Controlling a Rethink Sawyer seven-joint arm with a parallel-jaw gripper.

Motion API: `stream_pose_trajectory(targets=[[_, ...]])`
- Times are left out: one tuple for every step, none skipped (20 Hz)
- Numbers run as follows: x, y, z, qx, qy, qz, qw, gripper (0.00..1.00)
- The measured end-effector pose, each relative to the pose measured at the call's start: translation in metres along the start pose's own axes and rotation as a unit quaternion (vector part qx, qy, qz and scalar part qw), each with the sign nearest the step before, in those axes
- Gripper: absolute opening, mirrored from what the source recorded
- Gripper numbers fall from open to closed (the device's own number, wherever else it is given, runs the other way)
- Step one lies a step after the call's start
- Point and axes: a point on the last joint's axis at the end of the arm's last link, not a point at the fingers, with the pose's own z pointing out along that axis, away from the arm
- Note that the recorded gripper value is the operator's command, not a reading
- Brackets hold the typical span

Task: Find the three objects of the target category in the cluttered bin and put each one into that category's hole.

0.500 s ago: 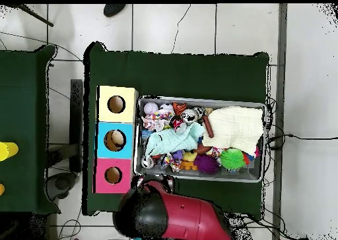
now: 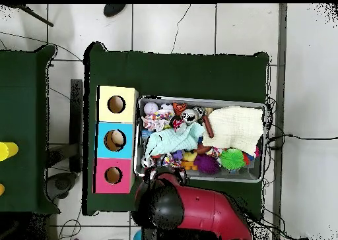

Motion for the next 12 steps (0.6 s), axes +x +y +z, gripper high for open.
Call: stream_pose_trajectory(targets=[[-0.004,-0.003,0.001,-0.003,-0.003,-0.001,1.0000,1.00],[-0.008,-0.006,0.002,-0.004,-0.005,-0.001,1.0000,1.00],[-0.014,-0.009,0.002,-0.007,-0.009,-0.001,0.9999,1.00],[-0.018,-0.011,0.002,-0.009,-0.012,-0.002,0.9999,1.00],[-0.025,-0.013,0.003,-0.010,-0.017,-0.004,0.9998,1.00],[-0.029,-0.013,0.003,-0.010,-0.020,-0.007,0.9997,1.00],[-0.036,-0.013,0.004,-0.009,-0.024,-0.014,0.9996,1.00],[-0.040,-0.012,0.005,-0.007,-0.027,-0.019,0.9994,1.00],[-0.046,-0.011,0.008,-0.004,-0.031,-0.030,0.9991,1.00],[-0.048,-0.010,0.009,-0.002,-0.033,-0.036,0.9988,1.00],[-0.052,-0.006,0.013,0.001,-0.034,-0.050,0.9982,1.00],[-0.055,-0.003,0.017,0.003,-0.035,-0.059,0.9976,1.00]])
